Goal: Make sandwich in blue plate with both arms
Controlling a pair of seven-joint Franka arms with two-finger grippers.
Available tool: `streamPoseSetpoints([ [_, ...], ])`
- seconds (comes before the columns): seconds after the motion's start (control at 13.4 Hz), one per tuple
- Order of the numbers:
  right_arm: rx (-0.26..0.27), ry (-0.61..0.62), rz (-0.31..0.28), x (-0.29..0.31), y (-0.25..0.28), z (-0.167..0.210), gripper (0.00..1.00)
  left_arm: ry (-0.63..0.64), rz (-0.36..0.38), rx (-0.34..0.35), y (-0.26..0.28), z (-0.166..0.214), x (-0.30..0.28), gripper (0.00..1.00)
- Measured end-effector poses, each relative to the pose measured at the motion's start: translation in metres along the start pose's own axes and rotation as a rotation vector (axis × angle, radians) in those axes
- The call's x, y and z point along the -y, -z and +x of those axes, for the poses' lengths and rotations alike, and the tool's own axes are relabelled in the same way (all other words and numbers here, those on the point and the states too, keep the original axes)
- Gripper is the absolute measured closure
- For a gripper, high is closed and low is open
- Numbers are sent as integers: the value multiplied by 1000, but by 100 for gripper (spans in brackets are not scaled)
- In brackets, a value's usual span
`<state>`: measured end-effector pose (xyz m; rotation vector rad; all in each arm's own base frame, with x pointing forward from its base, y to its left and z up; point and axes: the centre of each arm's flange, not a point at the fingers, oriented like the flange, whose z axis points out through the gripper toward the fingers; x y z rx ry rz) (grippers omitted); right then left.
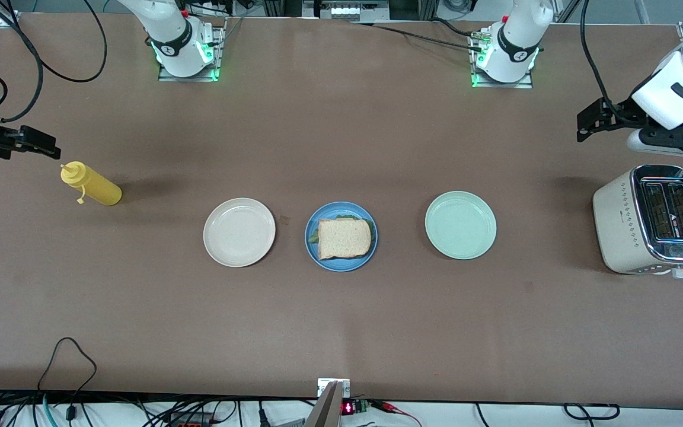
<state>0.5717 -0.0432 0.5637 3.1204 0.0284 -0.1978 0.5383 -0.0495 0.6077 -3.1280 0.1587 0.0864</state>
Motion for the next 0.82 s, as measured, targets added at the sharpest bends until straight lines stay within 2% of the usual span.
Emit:
streamPoseSetpoints([
  [0.82,5,9,0,5,-7,6,0,-2,0,9,-5,3,-1,0],
])
